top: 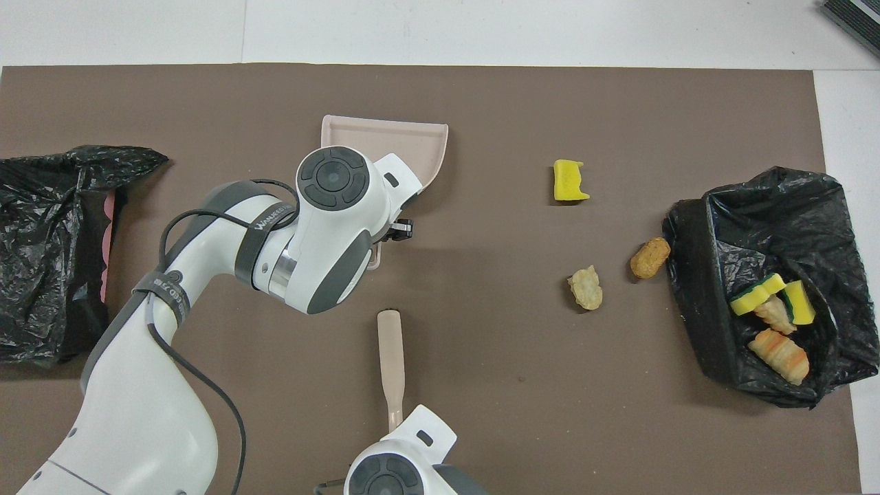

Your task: Sweep and dump trash in bin

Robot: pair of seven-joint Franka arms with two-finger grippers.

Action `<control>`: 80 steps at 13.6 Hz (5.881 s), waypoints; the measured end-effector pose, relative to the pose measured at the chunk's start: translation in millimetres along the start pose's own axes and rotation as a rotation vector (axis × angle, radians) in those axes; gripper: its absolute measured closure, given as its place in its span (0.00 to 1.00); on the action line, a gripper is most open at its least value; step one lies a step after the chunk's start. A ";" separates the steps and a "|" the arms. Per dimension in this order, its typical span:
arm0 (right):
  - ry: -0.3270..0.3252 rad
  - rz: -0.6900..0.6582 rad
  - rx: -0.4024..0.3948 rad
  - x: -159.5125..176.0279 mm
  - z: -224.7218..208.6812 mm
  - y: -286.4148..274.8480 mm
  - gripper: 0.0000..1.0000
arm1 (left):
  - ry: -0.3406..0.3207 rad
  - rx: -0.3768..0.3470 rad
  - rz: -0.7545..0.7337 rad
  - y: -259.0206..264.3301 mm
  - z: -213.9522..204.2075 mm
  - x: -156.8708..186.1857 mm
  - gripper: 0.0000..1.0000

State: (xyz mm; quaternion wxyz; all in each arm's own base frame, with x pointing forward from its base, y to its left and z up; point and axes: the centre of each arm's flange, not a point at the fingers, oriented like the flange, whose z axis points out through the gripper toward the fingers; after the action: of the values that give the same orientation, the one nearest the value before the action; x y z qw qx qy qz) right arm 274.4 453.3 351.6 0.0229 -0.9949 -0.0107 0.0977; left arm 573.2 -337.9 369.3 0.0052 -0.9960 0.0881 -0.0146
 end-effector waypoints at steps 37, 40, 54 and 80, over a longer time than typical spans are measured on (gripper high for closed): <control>-0.002 0.242 -0.715 121.7 -34.0 324.5 0.74 | -0.162 0.066 1.209 -16.6 -7.6 -72.7 0.69; -0.025 0.240 -0.713 126.2 -34.4 339.5 0.74 | -0.162 0.066 1.210 -16.6 -7.6 -72.7 0.69; -0.122 0.167 -0.364 128.5 -26.3 287.7 0.74 | -0.162 0.066 1.211 -16.2 -7.4 -72.9 0.69; -0.054 0.034 0.048 160.2 -123.3 208.8 0.74 | -0.074 0.077 1.284 6.6 7.4 -99.9 0.69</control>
State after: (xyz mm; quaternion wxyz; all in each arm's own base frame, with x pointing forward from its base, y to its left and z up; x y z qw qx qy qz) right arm 459.1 243.6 431.4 0.0447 -0.9911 0.0078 0.1252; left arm 474.0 -326.7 359.0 0.0516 -0.7439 0.6659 0.0227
